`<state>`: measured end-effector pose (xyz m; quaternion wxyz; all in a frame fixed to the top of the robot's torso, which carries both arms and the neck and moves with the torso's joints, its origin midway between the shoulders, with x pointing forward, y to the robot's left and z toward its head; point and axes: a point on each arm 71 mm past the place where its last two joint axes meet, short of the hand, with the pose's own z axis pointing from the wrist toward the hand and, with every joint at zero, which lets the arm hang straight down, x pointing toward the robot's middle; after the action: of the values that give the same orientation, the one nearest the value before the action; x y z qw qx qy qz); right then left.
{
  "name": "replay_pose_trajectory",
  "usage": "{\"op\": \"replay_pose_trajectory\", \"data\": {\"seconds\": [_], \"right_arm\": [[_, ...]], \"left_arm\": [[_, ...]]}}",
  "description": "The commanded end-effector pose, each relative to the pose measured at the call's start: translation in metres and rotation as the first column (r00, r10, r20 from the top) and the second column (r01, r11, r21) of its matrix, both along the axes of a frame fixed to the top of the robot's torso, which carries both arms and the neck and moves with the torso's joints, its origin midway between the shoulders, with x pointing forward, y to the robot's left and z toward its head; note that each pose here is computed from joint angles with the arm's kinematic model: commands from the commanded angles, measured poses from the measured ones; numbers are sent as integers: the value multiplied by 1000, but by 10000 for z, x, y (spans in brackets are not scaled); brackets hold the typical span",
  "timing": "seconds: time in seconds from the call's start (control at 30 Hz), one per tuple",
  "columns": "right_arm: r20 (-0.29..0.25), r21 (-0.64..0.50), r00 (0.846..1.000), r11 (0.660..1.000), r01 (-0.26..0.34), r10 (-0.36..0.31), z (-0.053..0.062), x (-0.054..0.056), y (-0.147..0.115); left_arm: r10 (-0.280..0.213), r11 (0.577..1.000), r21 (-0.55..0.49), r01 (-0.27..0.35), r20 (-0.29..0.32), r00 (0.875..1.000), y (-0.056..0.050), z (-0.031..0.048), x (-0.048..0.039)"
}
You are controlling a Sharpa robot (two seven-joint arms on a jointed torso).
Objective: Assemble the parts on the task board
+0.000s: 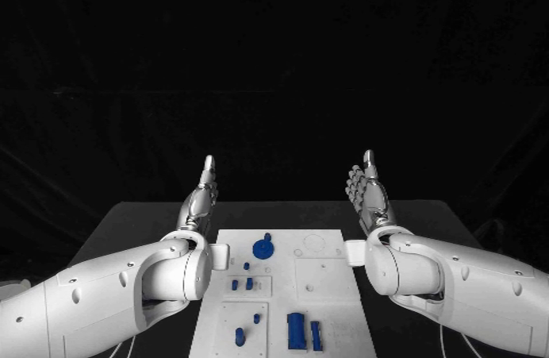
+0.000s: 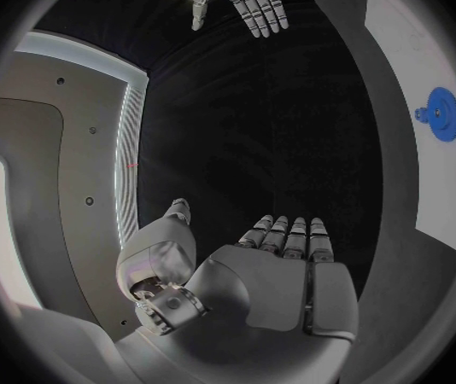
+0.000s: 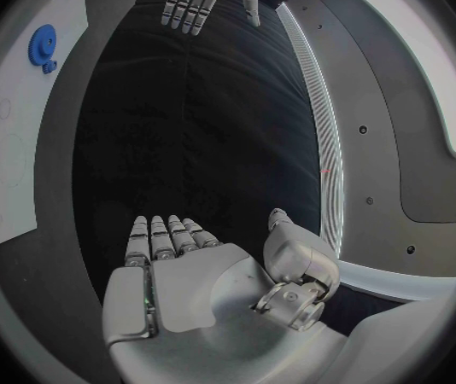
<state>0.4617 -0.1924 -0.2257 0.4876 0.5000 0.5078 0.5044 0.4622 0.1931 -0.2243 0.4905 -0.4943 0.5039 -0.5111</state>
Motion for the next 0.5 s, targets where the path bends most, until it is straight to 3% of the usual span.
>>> {"op": "replay_pose_trajectory", "data": {"seconds": [0.03, 0.5], "right_arm": [[15, 1, 1000, 1000, 7, -7, 15, 0, 0], [15, 1, 1000, 1000, 7, -7, 15, 0, 0]], "left_arm": [[13, 1000, 1, -13, -4, 1000, -7, 1, -5], [13, 1000, 1, -13, -4, 1000, -7, 1, -5]]}}
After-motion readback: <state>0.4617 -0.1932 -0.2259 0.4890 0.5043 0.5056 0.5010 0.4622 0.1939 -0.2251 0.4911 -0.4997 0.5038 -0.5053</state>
